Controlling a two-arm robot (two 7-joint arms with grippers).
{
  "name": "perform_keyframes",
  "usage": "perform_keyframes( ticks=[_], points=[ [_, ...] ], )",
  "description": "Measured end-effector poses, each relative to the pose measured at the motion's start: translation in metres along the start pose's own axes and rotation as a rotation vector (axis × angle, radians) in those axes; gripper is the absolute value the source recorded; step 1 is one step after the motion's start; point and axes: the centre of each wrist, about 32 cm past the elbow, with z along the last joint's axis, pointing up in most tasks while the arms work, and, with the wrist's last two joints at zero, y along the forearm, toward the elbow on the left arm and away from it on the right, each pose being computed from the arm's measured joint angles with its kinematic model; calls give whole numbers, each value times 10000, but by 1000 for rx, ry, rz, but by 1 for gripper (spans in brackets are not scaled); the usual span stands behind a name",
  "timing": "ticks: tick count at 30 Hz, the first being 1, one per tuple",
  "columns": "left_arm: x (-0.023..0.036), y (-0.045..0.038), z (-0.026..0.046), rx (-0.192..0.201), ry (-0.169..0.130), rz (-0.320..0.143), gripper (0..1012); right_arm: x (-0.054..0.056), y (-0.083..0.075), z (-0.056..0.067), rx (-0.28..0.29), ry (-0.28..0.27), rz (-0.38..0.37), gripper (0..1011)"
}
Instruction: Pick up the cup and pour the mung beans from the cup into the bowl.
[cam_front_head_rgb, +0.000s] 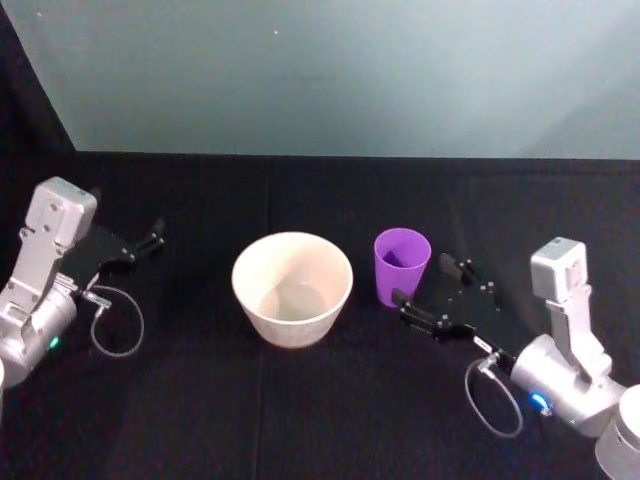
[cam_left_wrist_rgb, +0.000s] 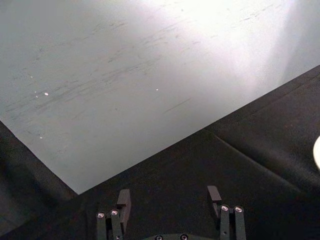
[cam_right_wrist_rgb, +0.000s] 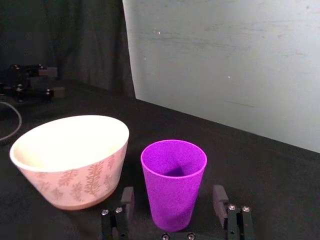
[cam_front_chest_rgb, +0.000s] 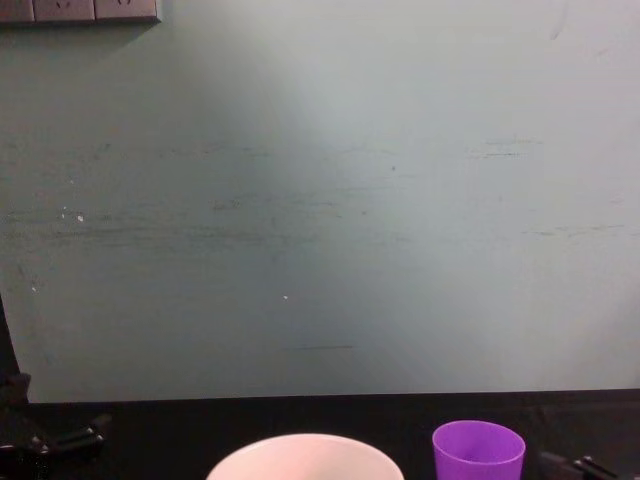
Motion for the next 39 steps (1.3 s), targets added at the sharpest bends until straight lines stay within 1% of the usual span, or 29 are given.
perform_keyframes(
  ticks=[5,6,12,21,26,31,39],
  points=[
    [0,0,0,0,0,0,1000,-23,131,13,-5,6,3,1003],
    [0,0,0,0,0,0,1000,-23,131,13,-5,6,3,1003],
    [0,0,0,0,0,0,1000,-46,259,35,3,2,1,1003],
    [0,0,0,0,0,0,1000,-48,378,53,4,10,-5,1003],
    [0,0,0,0,0,0,1000,-54,403,56,9,10,-9,1003],
    [0,0,0,0,0,0,1000,-64,405,43,17,0,-29,1003],
    [0,0,0,0,0,0,1000,-65,404,43,17,0,-27,1002]
  ],
)
